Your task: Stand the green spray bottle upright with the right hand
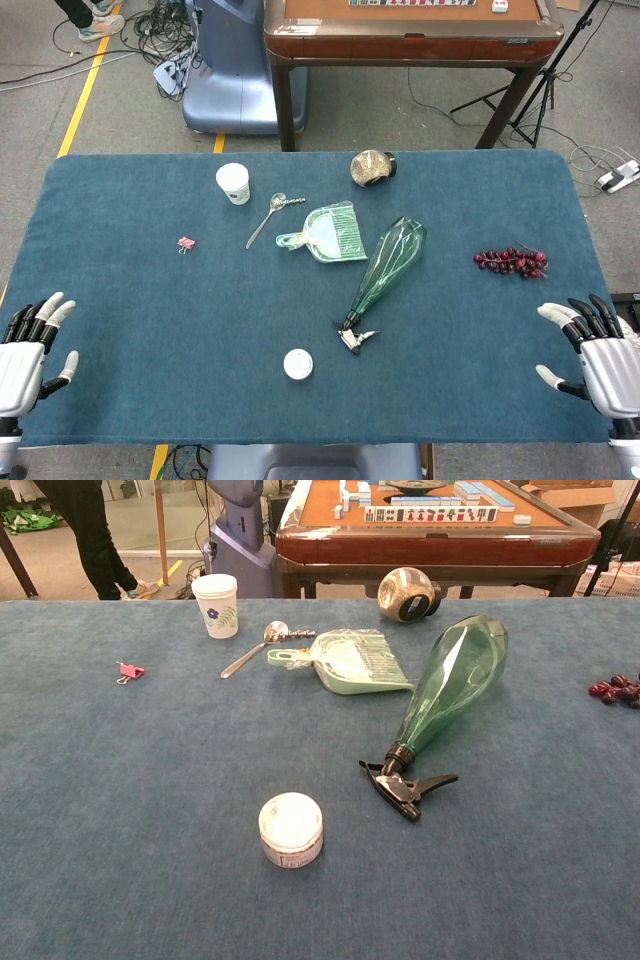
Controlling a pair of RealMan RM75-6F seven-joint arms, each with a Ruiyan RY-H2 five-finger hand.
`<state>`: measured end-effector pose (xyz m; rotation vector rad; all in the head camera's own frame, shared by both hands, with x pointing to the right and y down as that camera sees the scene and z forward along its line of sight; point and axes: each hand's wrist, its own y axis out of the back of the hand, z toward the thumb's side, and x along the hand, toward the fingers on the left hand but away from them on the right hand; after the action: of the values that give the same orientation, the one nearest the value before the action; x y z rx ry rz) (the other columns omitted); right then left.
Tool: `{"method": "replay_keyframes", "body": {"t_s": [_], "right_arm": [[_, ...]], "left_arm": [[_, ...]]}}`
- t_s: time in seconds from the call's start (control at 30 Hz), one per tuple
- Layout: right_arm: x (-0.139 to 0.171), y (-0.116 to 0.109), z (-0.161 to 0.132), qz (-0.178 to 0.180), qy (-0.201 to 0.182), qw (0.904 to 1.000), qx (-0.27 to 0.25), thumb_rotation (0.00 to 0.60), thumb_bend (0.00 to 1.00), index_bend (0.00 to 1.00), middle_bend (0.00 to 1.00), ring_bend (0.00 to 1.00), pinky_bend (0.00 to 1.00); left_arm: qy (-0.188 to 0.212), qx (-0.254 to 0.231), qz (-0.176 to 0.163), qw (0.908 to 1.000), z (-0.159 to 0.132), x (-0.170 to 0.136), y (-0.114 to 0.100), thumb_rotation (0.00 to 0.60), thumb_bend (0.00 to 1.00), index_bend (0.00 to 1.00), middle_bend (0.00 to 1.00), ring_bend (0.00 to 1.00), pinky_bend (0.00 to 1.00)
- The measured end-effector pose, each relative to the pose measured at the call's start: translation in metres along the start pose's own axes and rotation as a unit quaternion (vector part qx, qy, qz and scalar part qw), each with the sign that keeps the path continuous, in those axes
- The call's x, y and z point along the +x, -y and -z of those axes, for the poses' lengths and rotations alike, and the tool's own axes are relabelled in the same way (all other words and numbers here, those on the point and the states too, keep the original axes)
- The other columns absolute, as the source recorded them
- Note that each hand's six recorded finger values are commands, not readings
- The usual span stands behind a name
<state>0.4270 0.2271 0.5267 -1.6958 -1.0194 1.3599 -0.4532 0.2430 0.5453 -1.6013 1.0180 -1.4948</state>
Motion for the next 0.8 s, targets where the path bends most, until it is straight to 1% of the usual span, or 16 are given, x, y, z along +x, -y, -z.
{"method": "replay_keyframes", "body": {"t_s": [0.1, 0.2, 0.4, 0.53, 0.6, 0.8], "right_arm": [[-0.004, 0.001, -0.005, -0.004, -0.012, 0.9999, 0.004, 0.600, 0.07, 0.26, 0.26, 0.12, 0.07], [-0.016, 0.004, -0.016, -0.013, -0.041, 0.9987, 0.026, 0.600, 0.08, 0.26, 0.26, 0.12, 0.07], [-0.049, 0.018, -0.045, -0.054, -0.104, 0.9909, 0.066, 0.600, 0.08, 0.26, 0.25, 0.12, 0.07], [-0.074, 0.028, -0.070, -0.083, -0.151, 0.9814, 0.085, 0.600, 0.08, 0.26, 0.24, 0.12, 0.07], [-0.085, 0.032, -0.081, -0.091, -0.171, 0.9767, 0.093, 0.600, 0.08, 0.26, 0.24, 0.12, 0.07], [-0.118, 0.051, -0.121, -0.114, -0.233, 0.9575, 0.127, 0.600, 0.08, 0.26, 0.22, 0.12, 0.07]], "left_arm": [[0.000, 0.000, -0.001, 1.0000, 0.001, 0.000, 0.000, 0.600, 0.45, 0.11, 0.04, 0.06, 0.04], [0.002, -0.001, 0.000, 1.0000, 0.000, -0.002, 0.000, 0.600, 0.45, 0.11, 0.04, 0.06, 0.04], [-0.002, -0.003, -0.002, 1.0000, 0.003, -0.005, 0.000, 0.600, 0.45, 0.11, 0.04, 0.06, 0.04], [-0.006, -0.004, -0.002, 1.0000, 0.006, -0.007, 0.000, 0.600, 0.45, 0.11, 0.04, 0.06, 0.04], [-0.006, -0.004, -0.003, 1.0000, 0.007, -0.008, -0.001, 0.600, 0.45, 0.11, 0.04, 0.06, 0.04], [-0.009, -0.004, -0.007, 0.9999, 0.008, -0.010, -0.003, 0.600, 0.45, 0.11, 0.04, 0.06, 0.04]]}}
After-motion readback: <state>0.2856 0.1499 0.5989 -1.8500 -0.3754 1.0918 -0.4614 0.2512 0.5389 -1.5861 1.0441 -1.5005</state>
